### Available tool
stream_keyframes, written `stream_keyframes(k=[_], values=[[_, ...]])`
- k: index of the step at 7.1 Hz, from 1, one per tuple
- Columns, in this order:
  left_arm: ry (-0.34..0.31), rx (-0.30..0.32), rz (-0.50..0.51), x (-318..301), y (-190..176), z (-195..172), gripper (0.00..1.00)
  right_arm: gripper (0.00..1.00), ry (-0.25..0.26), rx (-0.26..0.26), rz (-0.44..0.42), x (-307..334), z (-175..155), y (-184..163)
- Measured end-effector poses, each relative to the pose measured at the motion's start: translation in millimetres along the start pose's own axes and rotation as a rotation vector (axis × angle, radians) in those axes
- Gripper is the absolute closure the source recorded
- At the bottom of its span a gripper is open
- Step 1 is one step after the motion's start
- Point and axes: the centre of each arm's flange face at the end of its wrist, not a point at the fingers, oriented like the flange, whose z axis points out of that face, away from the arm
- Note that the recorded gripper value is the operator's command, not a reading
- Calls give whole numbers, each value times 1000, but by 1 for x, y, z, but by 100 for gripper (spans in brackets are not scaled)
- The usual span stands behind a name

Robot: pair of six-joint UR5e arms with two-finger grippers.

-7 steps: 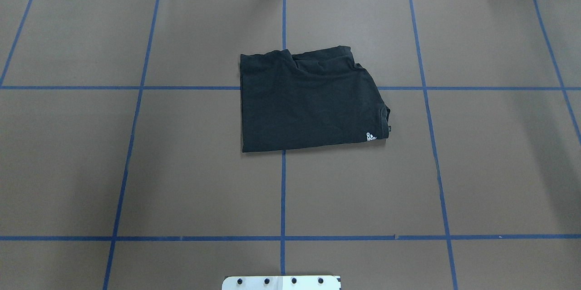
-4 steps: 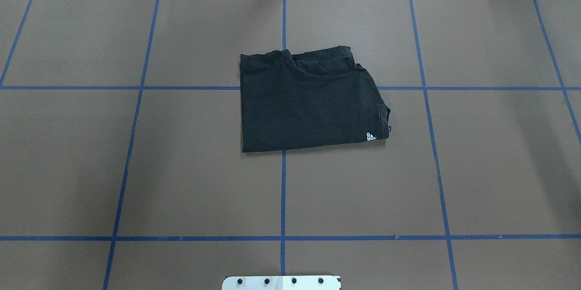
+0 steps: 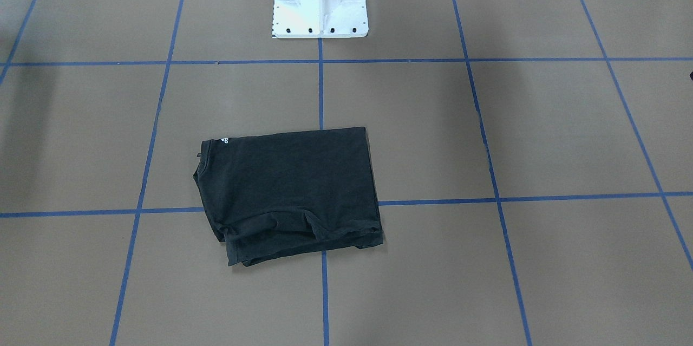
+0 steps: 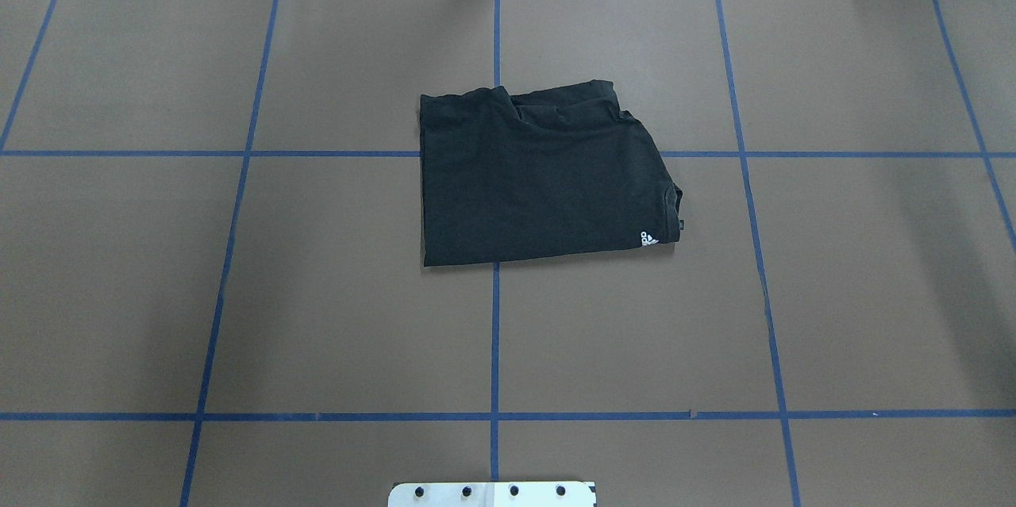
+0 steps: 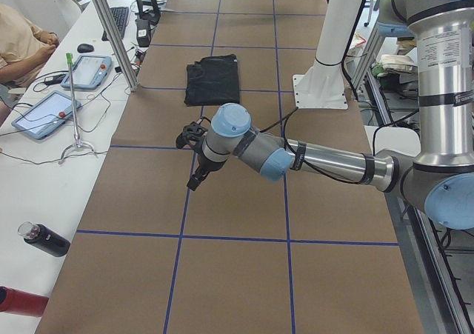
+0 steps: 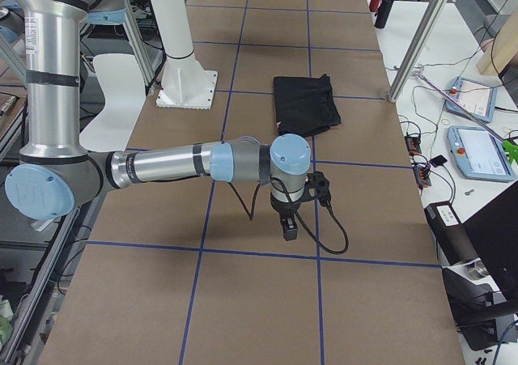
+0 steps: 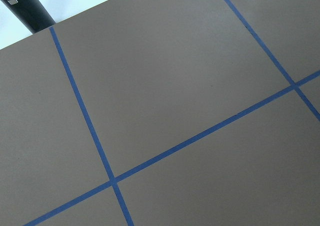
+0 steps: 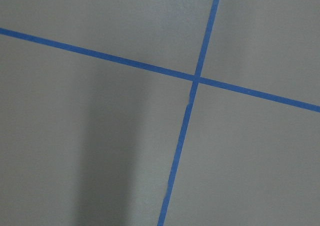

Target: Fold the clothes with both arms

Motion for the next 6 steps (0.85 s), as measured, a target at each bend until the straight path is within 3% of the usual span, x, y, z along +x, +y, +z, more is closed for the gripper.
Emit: stream_keyframes(k=[6], values=[[24,24,32,10,-20,-3,0,0,-3,23,-30,-10,-9,-5]])
